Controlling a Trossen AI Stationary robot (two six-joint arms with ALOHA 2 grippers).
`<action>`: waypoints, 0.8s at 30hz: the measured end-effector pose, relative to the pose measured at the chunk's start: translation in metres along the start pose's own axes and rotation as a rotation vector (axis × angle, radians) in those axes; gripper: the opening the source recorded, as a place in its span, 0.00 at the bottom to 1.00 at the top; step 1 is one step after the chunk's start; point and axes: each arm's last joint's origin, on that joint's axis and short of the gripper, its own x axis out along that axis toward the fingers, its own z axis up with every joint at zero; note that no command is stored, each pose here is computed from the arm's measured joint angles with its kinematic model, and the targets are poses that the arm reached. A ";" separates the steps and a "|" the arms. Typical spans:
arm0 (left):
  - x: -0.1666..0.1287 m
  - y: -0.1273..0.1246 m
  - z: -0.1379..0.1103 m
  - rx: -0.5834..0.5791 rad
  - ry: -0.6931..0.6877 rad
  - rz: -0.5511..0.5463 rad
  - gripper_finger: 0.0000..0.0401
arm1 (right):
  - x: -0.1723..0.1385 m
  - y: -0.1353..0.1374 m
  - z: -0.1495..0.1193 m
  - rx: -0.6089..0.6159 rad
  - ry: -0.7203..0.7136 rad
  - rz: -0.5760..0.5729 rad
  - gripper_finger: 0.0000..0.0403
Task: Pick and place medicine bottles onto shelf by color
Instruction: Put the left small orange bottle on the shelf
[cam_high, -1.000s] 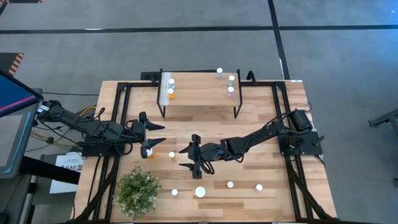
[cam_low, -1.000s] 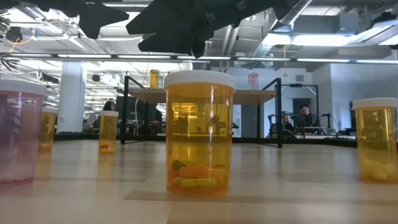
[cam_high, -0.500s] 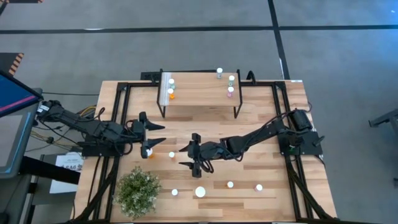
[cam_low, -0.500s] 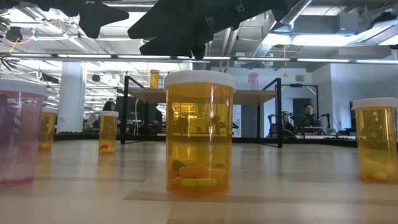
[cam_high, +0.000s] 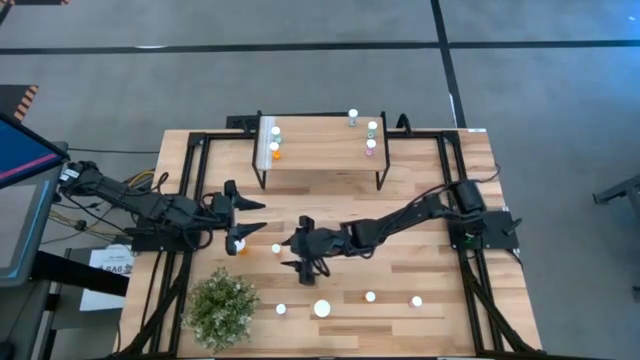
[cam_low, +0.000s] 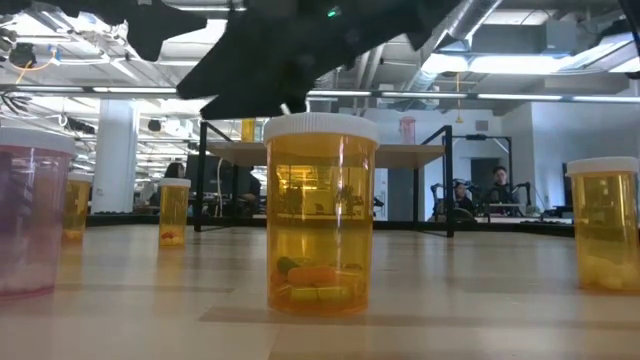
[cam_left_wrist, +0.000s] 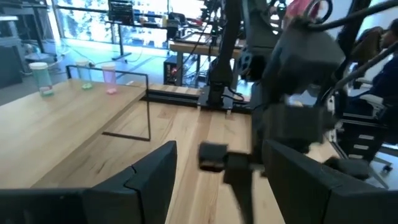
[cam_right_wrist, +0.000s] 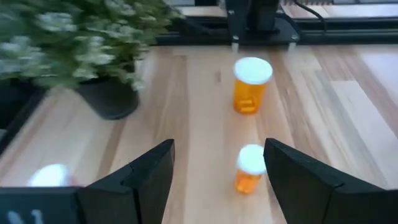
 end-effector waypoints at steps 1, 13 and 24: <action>-0.001 0.000 0.001 0.001 -0.004 -0.002 0.56 | 0.005 -0.002 0.001 0.002 0.009 -0.006 0.67; -0.003 0.001 0.002 0.002 -0.011 -0.018 0.56 | 0.042 -0.014 0.001 0.001 0.138 -0.025 0.67; -0.003 0.000 0.003 -0.001 -0.014 -0.019 0.56 | 0.043 -0.015 -0.002 0.022 0.175 -0.032 0.67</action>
